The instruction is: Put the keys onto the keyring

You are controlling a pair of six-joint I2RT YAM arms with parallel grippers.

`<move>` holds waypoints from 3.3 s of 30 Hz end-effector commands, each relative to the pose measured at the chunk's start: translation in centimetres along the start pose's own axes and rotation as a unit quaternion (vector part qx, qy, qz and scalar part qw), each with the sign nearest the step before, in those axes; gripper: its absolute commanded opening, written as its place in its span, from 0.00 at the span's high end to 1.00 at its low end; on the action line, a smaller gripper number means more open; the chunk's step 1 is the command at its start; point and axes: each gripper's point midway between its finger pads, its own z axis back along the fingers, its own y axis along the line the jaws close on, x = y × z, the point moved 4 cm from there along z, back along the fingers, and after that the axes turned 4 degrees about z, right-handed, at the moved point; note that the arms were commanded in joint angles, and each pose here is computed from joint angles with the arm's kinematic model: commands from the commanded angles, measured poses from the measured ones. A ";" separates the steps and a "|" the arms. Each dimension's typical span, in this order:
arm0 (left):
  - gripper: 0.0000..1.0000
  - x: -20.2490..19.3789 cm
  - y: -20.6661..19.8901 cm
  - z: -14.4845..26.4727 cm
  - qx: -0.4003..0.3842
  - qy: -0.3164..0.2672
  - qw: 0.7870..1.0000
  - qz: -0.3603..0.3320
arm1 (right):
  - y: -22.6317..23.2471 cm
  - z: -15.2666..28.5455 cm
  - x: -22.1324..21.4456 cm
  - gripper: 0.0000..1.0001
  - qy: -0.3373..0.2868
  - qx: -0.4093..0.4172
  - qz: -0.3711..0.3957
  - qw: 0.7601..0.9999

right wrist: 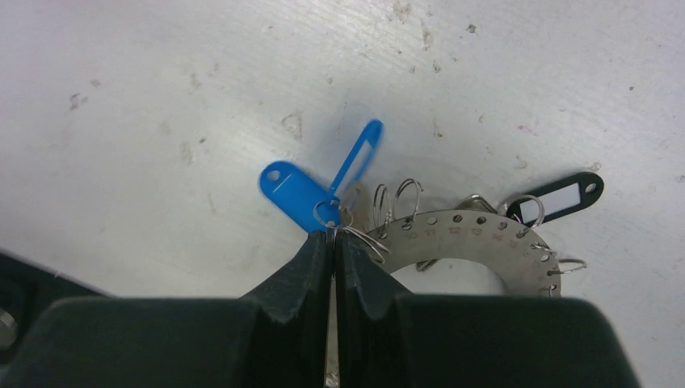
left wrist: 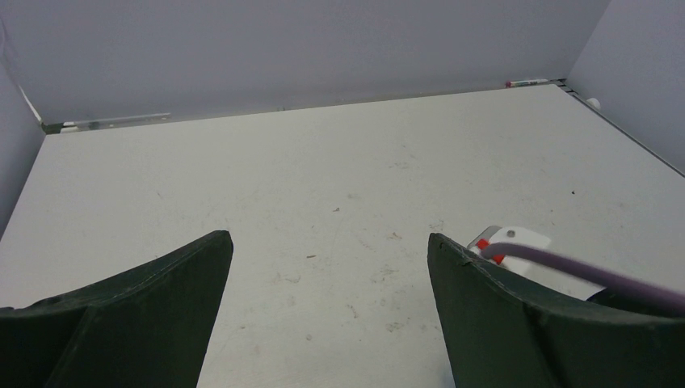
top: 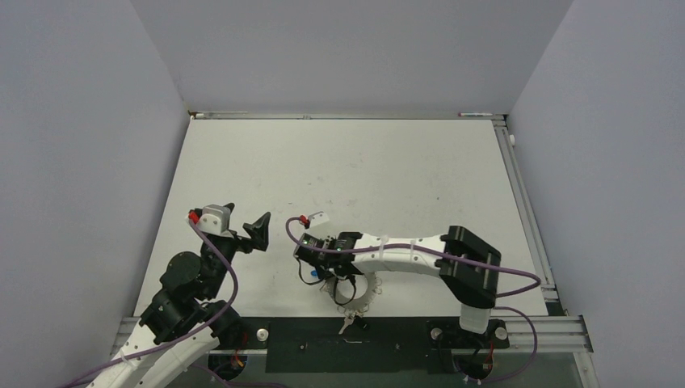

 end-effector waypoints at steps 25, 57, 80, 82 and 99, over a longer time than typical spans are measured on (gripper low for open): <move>0.18 2.8 -12.0 4.8 -0.462 -0.051 0.885 0.020 | -4.1 23.8 5.6 0.95 -0.361 0.403 0.181 0.821; 0.54 3.6 -16.7 5.9 -0.638 -0.008 0.770 0.018 | -2.4 30.0 7.3 0.95 -0.398 0.498 0.261 0.725; 0.94 2.3 -17.4 5.1 -0.644 0.029 0.763 0.036 | -2.7 31.6 8.2 0.95 -0.434 0.493 0.250 0.712; 0.99 2.2 -17.4 5.1 -0.643 0.030 0.765 0.036 | -2.8 31.7 8.2 0.95 -0.436 0.492 0.248 0.711; 1.00 1.7 -17.4 4.8 -0.638 0.049 0.768 0.038 | -4.1 33.6 8.7 0.95 -0.487 0.473 0.213 0.703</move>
